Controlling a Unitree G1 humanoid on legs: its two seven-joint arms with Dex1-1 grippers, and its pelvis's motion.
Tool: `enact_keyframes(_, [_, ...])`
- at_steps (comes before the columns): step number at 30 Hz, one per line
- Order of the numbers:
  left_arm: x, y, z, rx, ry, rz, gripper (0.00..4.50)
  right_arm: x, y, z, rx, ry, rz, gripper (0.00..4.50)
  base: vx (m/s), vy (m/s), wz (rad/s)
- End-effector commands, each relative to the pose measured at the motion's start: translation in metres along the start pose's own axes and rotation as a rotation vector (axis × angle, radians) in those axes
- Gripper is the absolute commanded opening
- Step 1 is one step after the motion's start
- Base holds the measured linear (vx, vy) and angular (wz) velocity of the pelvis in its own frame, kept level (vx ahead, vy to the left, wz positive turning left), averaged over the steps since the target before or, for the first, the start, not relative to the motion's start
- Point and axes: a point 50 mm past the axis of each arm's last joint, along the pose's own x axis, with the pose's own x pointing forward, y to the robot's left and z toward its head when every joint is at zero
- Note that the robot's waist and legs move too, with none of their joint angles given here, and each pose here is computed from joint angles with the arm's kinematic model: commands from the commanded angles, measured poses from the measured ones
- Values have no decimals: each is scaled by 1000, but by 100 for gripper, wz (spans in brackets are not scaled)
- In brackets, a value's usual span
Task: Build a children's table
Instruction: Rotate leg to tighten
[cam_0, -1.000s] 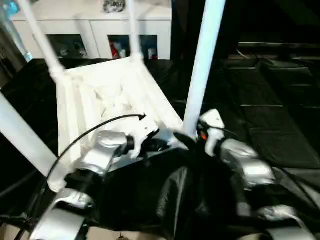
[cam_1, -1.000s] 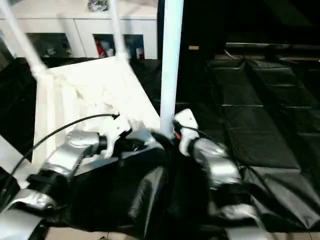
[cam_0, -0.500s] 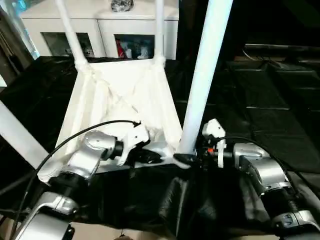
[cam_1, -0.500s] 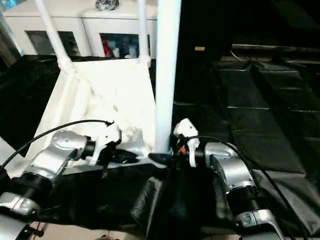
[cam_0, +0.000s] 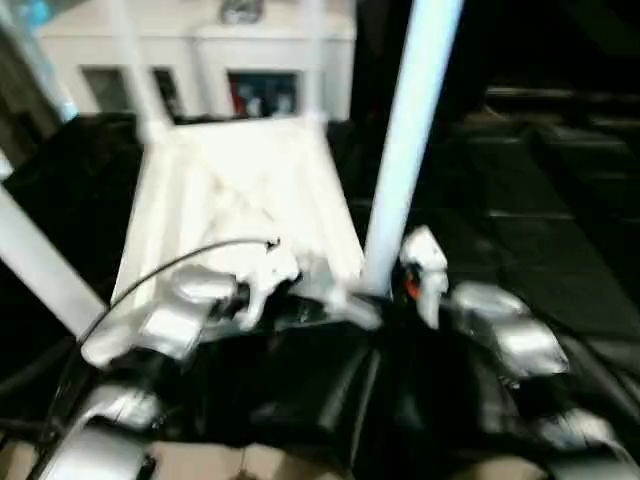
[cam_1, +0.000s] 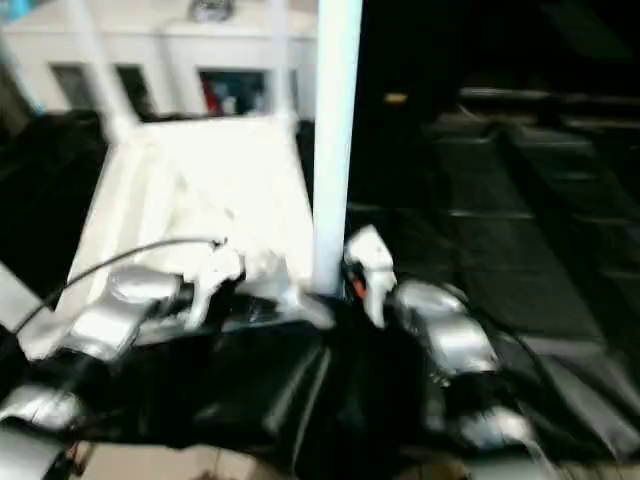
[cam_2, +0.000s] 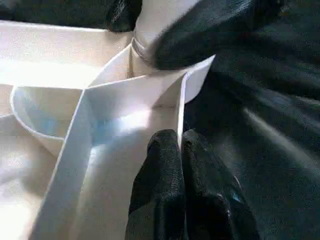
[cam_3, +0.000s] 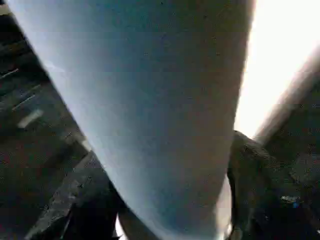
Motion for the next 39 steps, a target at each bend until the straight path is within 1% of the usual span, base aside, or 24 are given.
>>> enact_keyframes(1, [20, 0, 39, 73, -128, 47, 0, 16, 10, -29, 63, 129, -112, 257, 0, 0, 0])
enact_keyframes(4, [30, -3, 44, 58, -149, 67, 0, 21, 9, -30, 122, 118, -204, 256, 0, 0, 0])
enact_keyframes(7, [37, -8, 49, 53, -167, 59, 0, 27, 13, -28, 137, 91, -230, 256, 0, 0, 0])
enact_keyframes(8, [42, -11, 51, 52, -176, 51, 0, 33, 20, -26, 131, 67, -203, 256, 0, 0, 0])
enact_keyframes(9, [43, -12, 51, 53, -176, 44, 0, 36, 24, -23, 118, 45, -164, 256, 0, 0, 0])
enact_keyframes(10, [43, -12, 51, 54, -175, 42, 0, 36, 25, -23, 115, 41, -156, 256, 0, 0, 0])
enact_keyframes(11, [43, -12, 50, 55, -175, 36, 0, 38, 30, -20, 105, 20, -117, 291, 0, 0, 0])
enact_keyframes(12, [42, -12, 48, 57, -170, 32, 0, 39, 36, -18, 110, -6, -57, 312, 0, 0, 0])
enact_keyframes(13, [41, -12, 48, 57, -170, 32, 0, 39, 36, -18, 111, -6, -55, 326, 0, 0, 0])
enact_keyframes(14, [41, -12, 47, 57, -168, 31, 0, 39, 37, -17, 114, -12, -42, 329, 0, 0, 0])
enact_keyframes(15, [38, -11, 45, 59, -163, 31, 0, 37, 38, -16, 116, -19, 2, 329, 0, 0, 0])
enact_keyframes(17, [35, -11, 42, 59, -162, 19, 0, 32, 39, -15, 95, -23, 62, 374, 0, 0, 0])
enact_keyframes(20, [32, -12, 40, 58, -161, 0, 0, 27, 38, -14, 63, -21, 108, 375, 0, 0, 0])
enact_keyframes(21, [32, -12, 40, 58, -161, 0, 0, 27, 38, -14, 63, -21, 108, 383, 0, 0, 0])
enact_keyframes(29, [15, -10, 29, 64, -128, -73, 0, -2, 35, -11, -2, 25, 358, 383, 0, 0, 0])
enact_keyframes(33, [7, -11, 24, 70, -106, -123, 0, -10, 34, -12, -8, 53, 424, 383, 0, 0, 0])
enact_keyframes(39, [0, -16, 20, 60, -94, -198, 0, -15, 34, -12, -7, 72, 453, 383, 0, 0, 0])
